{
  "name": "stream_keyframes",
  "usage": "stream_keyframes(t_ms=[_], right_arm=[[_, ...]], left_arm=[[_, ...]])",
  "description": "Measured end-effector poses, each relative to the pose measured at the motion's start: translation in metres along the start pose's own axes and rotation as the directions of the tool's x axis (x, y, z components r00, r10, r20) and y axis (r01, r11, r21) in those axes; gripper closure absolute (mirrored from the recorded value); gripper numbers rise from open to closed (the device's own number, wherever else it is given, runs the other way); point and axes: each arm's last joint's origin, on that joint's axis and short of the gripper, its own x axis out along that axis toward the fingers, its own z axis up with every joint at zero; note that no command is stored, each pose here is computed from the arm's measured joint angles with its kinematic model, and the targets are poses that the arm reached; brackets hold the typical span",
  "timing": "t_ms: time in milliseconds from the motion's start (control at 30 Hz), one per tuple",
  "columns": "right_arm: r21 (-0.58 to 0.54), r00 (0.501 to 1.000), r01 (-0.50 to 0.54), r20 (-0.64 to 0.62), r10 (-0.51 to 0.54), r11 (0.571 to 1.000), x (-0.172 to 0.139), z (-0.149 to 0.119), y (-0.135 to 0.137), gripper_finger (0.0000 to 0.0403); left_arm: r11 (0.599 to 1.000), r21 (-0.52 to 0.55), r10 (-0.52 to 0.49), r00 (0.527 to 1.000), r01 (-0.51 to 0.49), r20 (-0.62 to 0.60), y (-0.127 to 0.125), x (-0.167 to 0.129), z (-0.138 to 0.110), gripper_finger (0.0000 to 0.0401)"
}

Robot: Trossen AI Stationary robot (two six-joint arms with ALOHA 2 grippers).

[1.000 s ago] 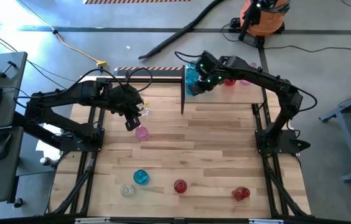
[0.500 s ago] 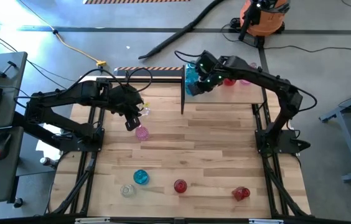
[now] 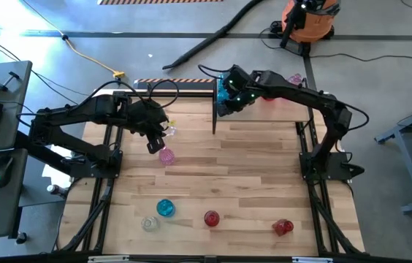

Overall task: Sort vases onto shelf
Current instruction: Put the top blue vase on the shelf aligned with the other blue vase

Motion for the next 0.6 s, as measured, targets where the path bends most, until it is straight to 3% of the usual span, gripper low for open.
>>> stream_keyframes(t_ms=[600], right_arm=[[0.020, 0.997, 0.076, 0.022, -0.077, 0.997, 0.000, 0.007, -0.014, 0.0331]], left_arm=[[1.000, 0.000, 0.000, 1.000, 0.000, 0.000, 0.000, 0.000, 0.000, 0.0288]])
